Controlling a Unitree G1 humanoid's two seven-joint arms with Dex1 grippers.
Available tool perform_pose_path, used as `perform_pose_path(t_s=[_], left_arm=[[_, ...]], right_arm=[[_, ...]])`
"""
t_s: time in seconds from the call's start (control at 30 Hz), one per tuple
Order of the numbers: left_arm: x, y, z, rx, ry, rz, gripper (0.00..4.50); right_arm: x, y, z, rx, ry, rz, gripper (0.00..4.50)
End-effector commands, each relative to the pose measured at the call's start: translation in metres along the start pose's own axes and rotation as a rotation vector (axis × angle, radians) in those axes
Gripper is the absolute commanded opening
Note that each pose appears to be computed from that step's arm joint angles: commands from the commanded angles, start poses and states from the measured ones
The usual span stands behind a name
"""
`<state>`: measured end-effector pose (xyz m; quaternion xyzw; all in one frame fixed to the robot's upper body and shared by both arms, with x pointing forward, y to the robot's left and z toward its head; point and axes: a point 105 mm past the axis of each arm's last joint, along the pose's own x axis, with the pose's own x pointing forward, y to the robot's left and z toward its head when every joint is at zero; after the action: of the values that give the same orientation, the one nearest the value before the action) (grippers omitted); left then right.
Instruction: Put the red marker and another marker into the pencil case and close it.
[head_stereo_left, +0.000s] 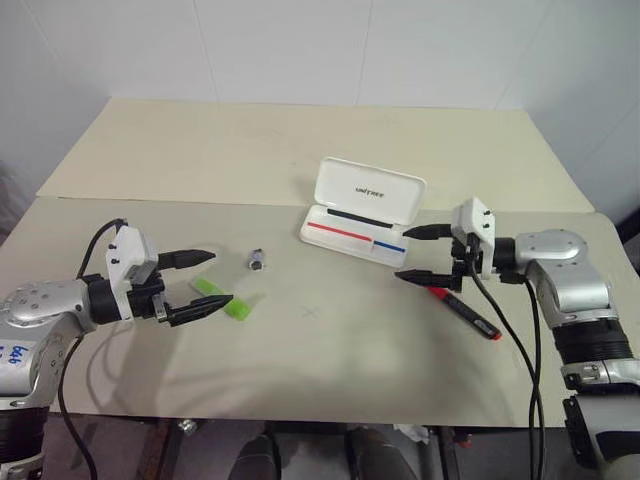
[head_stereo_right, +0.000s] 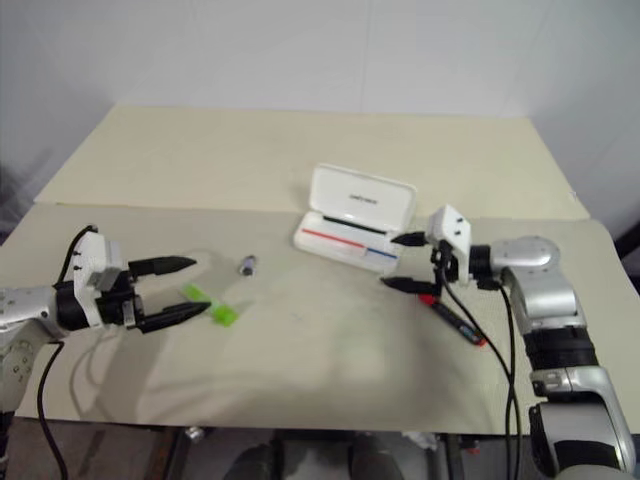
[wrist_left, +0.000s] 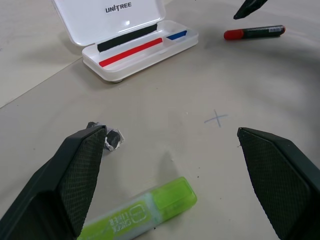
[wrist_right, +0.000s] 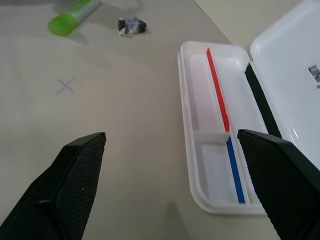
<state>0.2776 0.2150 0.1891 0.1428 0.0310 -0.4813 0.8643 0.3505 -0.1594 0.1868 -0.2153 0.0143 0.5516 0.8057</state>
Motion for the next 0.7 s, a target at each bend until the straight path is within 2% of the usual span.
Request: perform_pose_path(t_s=[0.03,0.33,0.47,0.6,0.7], left_arm=[[-0.002,0.004,0.013,0.052,-0.025,-0.011,4.46],[-0.004,0.008,0.020,0.077,-0.061,0.017,4.46],[-0.011,-0.001,0.024,0.086,-0.101,0.006,4.46],[-0.018,-0.004,0.019,0.040,-0.135,0.029,4.46],[-0.022,-0.008,0.011,0.024,-0.104,0.026,4.46]], right_arm=[[0.004,0.001,0.012,-0.024,-0.038,-0.018,4.50],[0.029,0.003,0.012,-0.034,0.049,-0.021,4.50],[0.043,-0.001,0.010,-0.036,0.118,-0.019,4.50],[0.058,0.000,0.010,-0.024,0.127,0.011,4.50],[0.063,-0.001,0.003,-0.028,0.192,0.016,4.50]])
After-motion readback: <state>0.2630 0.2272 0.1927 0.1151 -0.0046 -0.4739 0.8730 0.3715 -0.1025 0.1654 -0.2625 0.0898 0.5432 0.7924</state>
